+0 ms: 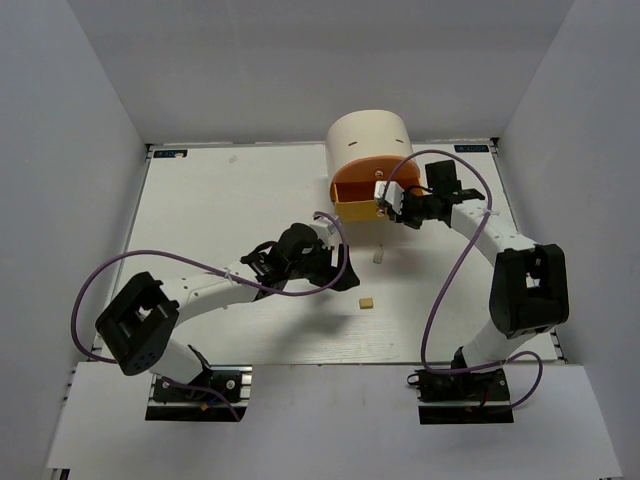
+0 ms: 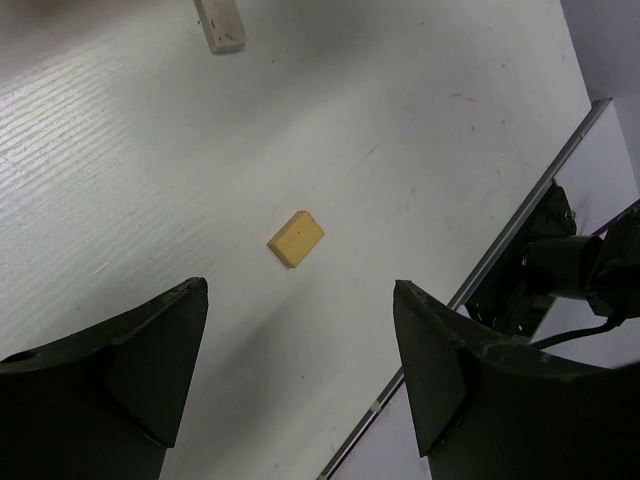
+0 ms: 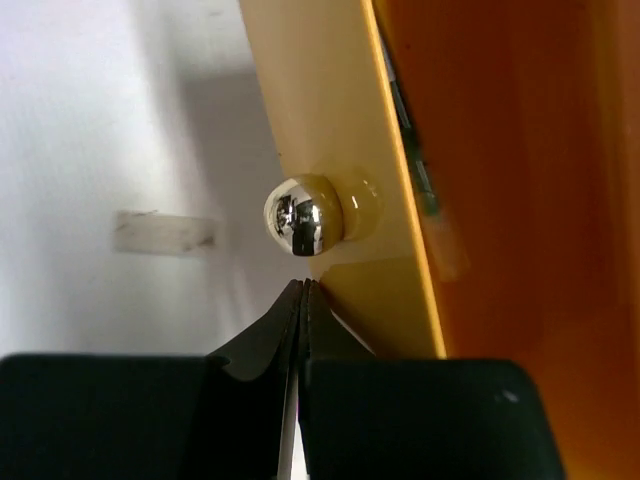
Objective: Sort the stationery into containers
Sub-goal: Close the drawer in the storage box.
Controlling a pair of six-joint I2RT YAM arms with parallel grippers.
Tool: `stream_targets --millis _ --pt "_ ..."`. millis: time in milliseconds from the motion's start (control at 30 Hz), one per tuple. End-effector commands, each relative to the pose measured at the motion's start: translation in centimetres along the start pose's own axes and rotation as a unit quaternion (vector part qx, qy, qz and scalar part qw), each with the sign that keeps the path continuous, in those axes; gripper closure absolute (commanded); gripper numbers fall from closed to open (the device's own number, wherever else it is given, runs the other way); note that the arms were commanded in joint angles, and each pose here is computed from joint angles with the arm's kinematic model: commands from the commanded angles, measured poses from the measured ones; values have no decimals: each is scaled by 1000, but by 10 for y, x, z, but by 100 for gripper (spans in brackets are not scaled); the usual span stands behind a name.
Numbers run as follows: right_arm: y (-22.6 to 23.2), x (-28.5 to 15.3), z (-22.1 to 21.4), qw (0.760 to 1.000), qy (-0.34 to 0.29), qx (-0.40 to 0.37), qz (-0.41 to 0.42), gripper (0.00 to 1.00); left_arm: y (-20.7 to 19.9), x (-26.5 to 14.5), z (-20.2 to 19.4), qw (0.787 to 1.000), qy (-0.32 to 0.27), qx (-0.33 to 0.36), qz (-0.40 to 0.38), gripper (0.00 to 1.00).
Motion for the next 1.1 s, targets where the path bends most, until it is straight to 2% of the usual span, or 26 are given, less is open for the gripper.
stream_targets --millis 0,500,567,633,667,700,800,867,933,967,1033,1067 --pt "-48 -14 25 991 -16 -25 -129 100 -7 -4 8 1000 -7 16 -3 15" --pt "-79 -12 33 978 -27 -13 -206 98 -3 -2 3 1000 -11 2 13 13" --pt "-81 -10 31 978 -24 -9 -208 97 -6 -4 7 1000 -19 0 8 7" --pt "-82 -11 31 977 -23 -7 -212 97 -4 -3 6 1000 -23 -7 12 6" --pt "-82 -12 31 977 -24 -7 -211 97 -8 -5 11 999 -33 -13 6 0" --pt "-81 -12 32 977 -26 -7 -211 97 -5 -4 8 999 -31 -19 12 0" --pt "-68 -16 42 983 -48 -13 -174 96 -9 -5 12 998 -46 -32 2 0" --pt "-43 -11 42 992 -62 -13 -108 91 -8 -3 10 998 -42 -38 4 0" --pt "-30 -18 49 993 -82 -21 -85 78 -10 1 13 999 -35 -39 3 0" --pt "-15 -14 41 994 -81 1 -72 73 -8 3 8 999 -24 -41 4 0" --pt "-12 -24 51 990 -106 29 -93 36 -5 7 6 999 -11 -32 13 0" --pt "3 -18 41 986 -109 82 -94 15 -6 11 3 1000 -1 -22 14 0"
Point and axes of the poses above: each gripper's point midway between its finger pads, its own x axis out along the fingers, its own y axis along the line the jaws close on, z = x × y, the point moved 4 cm from there along -x, back along the fingers, and after that the axes turned 2 degrees about x, right-handed, at the moved point
